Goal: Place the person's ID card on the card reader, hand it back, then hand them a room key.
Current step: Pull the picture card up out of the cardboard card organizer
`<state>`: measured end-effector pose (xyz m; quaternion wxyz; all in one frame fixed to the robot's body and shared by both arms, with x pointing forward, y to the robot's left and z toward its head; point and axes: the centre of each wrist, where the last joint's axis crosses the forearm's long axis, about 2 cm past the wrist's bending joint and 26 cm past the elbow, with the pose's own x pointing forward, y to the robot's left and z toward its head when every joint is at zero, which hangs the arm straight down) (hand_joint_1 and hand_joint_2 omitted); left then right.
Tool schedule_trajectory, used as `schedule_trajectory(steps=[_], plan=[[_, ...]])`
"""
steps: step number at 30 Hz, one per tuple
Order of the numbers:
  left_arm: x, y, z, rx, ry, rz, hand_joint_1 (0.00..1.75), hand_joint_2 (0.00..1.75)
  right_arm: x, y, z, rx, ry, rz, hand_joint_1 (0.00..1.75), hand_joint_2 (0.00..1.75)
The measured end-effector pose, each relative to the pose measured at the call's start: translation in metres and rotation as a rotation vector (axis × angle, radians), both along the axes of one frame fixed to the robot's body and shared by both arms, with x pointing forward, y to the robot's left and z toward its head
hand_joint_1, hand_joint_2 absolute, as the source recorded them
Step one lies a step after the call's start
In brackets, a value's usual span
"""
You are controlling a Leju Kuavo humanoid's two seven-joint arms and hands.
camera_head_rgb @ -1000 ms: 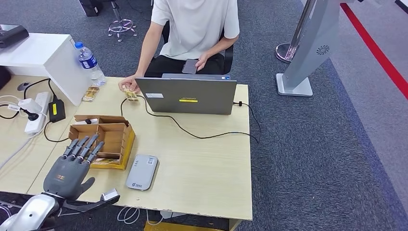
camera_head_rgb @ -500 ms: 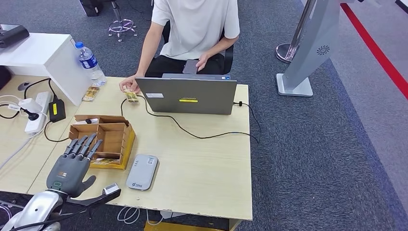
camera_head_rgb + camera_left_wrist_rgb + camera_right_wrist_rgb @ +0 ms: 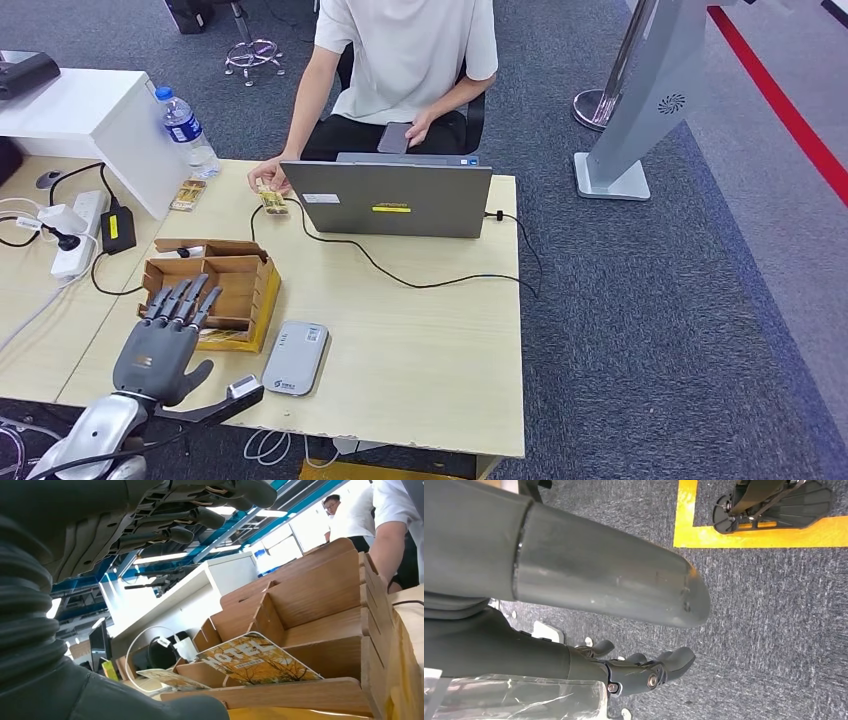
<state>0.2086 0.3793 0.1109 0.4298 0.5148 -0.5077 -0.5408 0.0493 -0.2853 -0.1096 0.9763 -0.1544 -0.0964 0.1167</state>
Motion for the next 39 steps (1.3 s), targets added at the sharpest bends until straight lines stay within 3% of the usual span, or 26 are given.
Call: schedule_trajectory(steps=[14, 39], plan=[[0.004, -0.003, -0.007, -0.018, 0.010, 0.027, 0.00, 1.75, 0.000, 0.000, 0.000, 0.002, -0.001, 0.019, 0.00, 0.00], [0.017, 0.016, -0.018, -0.018, 0.008, 0.107, 0.00, 1.75, 0.003, 0.000, 0.000, 0.000, -0.008, 0.057, 0.00, 0.00]])
